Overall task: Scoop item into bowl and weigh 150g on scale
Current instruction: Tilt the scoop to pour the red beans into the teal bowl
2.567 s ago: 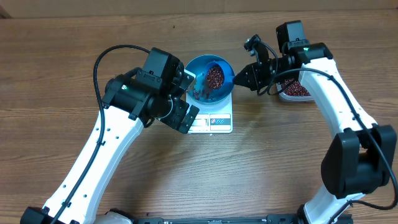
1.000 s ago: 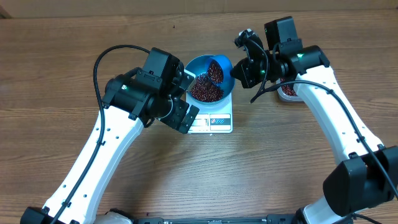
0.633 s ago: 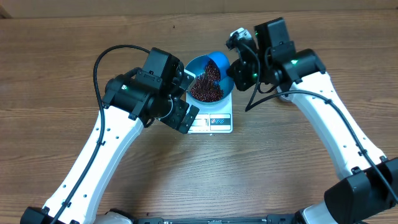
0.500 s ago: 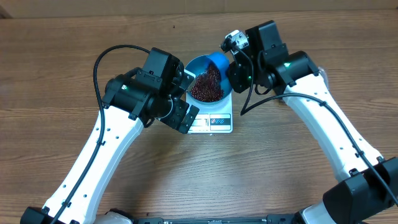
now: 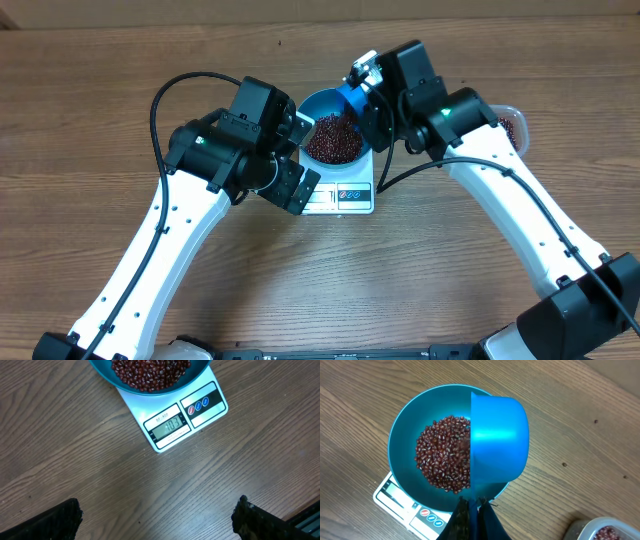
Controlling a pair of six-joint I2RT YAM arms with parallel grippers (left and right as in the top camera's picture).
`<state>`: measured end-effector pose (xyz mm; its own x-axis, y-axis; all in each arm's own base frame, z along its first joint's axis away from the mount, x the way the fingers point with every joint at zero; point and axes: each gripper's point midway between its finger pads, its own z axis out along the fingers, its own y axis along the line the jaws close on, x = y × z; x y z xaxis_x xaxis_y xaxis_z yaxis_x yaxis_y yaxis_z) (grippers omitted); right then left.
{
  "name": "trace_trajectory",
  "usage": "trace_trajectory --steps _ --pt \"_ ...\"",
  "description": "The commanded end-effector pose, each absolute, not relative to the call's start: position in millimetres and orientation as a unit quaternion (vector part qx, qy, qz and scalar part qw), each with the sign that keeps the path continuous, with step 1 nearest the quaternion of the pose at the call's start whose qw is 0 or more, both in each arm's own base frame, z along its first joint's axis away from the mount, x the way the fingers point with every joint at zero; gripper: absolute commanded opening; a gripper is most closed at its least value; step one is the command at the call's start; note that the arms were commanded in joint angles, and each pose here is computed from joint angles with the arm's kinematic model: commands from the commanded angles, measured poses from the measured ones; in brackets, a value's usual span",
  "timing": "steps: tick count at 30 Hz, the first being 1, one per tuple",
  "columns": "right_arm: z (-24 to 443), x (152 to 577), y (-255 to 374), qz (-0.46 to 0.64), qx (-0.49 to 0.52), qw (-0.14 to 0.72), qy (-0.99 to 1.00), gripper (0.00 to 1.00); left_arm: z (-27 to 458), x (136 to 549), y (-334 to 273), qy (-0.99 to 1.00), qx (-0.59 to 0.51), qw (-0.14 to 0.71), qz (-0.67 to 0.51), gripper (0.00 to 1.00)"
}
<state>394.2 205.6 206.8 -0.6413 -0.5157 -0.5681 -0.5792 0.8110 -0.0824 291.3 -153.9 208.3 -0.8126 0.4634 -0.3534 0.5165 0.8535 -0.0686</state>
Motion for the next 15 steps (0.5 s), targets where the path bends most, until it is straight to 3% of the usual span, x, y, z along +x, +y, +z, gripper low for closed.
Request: trace_trajectory --steps 1,15 --pt "237.6 396.9 208.9 0.03 -0.3 0.339 0.891 0.04 208.2 292.2 -156.2 0.948 0.26 0.165 -0.08 1.0" --pt "238.9 394.1 212.9 -0.009 -0.306 0.346 0.887 0.04 208.1 292.1 -156.2 0.948 0.26 0.165 -0.08 1.0"
